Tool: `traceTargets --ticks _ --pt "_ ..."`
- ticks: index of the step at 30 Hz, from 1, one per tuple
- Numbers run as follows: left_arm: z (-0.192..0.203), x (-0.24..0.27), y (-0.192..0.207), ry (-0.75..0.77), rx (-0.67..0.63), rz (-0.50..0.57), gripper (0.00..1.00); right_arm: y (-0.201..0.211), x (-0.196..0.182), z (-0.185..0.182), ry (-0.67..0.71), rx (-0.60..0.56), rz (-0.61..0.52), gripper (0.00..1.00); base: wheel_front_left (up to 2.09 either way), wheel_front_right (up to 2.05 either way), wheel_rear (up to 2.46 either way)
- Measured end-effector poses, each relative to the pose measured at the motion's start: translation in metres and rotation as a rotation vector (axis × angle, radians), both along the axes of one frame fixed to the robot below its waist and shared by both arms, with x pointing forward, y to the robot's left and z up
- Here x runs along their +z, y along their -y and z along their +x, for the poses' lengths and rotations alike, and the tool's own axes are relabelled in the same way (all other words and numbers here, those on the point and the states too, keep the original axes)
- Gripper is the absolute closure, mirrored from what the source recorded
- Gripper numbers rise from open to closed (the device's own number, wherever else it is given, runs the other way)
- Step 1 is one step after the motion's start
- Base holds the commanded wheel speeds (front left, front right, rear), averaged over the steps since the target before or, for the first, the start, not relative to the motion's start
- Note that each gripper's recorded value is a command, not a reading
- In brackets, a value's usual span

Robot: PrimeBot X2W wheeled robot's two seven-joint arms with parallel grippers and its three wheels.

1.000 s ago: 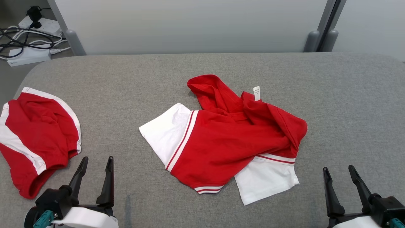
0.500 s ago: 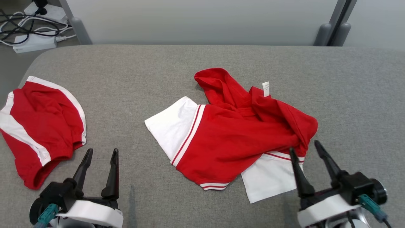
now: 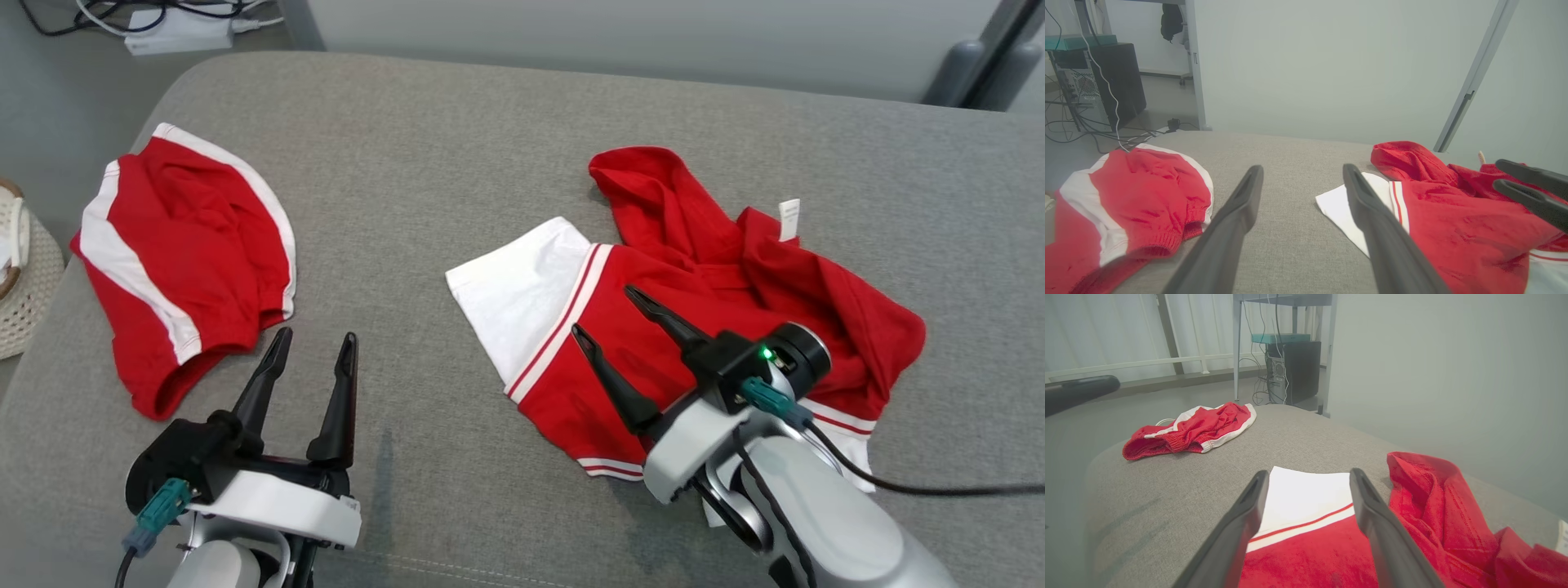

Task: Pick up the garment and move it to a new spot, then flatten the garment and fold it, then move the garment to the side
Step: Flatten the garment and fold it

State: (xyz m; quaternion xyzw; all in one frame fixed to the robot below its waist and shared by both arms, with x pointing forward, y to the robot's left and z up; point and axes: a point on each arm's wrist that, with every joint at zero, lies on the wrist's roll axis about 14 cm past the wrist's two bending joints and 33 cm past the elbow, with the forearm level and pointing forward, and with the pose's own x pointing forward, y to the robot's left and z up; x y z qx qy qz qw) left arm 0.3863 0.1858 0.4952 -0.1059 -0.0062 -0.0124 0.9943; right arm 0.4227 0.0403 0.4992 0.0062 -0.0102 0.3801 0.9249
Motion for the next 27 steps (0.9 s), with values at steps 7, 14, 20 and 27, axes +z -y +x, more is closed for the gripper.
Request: traceTargets --ticks 7,14,20,27 --pt "0.003 -0.002 -0.005 -0.002 0.026 -0.009 0.00 -0.053 -0.031 0.015 -0.058 0.167 -0.130 0.00 0.00 0.00 0.00" --pt "0.005 -0.008 -0.009 -0.015 0.050 -0.028 0.00 -0.077 -0.073 0.017 -0.158 0.259 -0.249 0.00 0.00 0.00 0.00" --pt "0.007 -0.014 -0.015 -0.029 0.068 -0.025 0.00 -0.093 -0.088 0.018 -0.201 0.314 -0.299 0.00 0.00 0.00 0.00" --pt "0.009 -0.014 -0.016 -0.027 0.069 -0.021 0.00 -0.083 -0.111 0.025 -0.249 0.310 -0.428 0.00 0.00 0.00 0.00"
